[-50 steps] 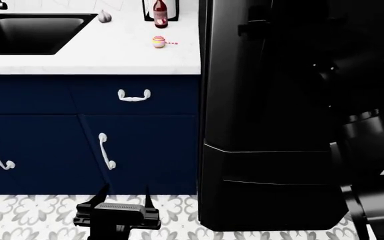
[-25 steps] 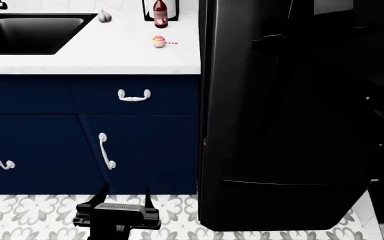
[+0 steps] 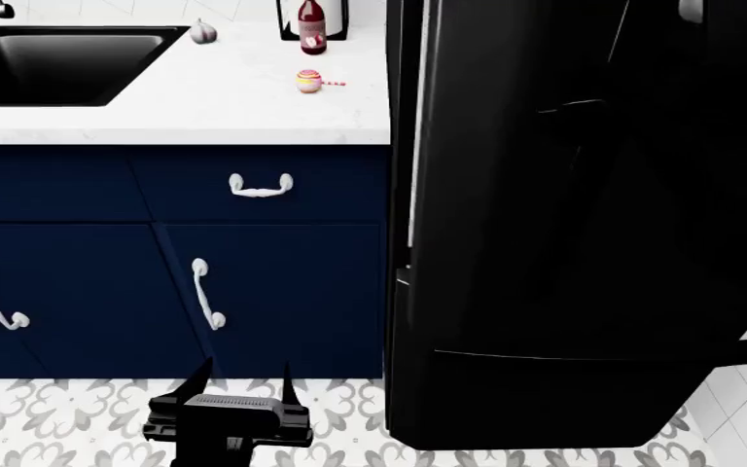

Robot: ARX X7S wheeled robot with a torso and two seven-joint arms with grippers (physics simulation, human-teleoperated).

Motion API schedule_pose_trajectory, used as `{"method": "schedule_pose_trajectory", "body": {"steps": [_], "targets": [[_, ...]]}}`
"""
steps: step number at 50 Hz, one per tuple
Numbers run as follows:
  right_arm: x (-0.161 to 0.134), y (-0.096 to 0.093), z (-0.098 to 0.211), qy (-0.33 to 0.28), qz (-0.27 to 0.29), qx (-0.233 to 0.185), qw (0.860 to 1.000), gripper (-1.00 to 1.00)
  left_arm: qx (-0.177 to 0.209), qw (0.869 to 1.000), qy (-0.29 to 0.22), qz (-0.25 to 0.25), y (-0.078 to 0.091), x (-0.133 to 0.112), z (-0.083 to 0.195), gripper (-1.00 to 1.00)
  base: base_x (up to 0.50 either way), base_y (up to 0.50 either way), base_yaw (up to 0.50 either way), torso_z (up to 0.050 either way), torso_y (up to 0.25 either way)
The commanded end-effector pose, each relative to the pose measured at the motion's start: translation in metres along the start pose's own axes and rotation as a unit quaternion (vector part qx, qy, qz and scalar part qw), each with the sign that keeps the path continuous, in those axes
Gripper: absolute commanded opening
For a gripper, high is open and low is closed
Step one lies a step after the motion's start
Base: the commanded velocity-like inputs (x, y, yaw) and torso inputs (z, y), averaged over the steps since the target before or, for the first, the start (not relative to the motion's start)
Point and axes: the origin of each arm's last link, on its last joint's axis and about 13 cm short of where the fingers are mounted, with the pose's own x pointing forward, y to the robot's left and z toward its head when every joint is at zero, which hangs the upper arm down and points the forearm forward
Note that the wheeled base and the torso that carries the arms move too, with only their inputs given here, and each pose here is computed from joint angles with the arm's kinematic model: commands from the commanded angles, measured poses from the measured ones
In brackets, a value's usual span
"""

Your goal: Open the fridge door

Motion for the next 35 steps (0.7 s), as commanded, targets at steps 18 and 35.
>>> {"method": "schedule_pose_trajectory", "body": {"steps": [18,35], "targets": [[-0.043,-0.023,-0.006,-0.018,0.003,-0.018,1.0,-1.0,0.002,1.0,0.002,0.001,0.0,0.0,0.0,1.0,0.0,0.0,0.0,0.0,0.002],[-0.068,-0.04,-0.01,-0.018,-0.018,-0.021,0.999,-1.0,0.005,1.0,0.003,0.001,0.0,0.0,0.0,1.0,0.0,0.0,0.0,0.0,0.002]]}}
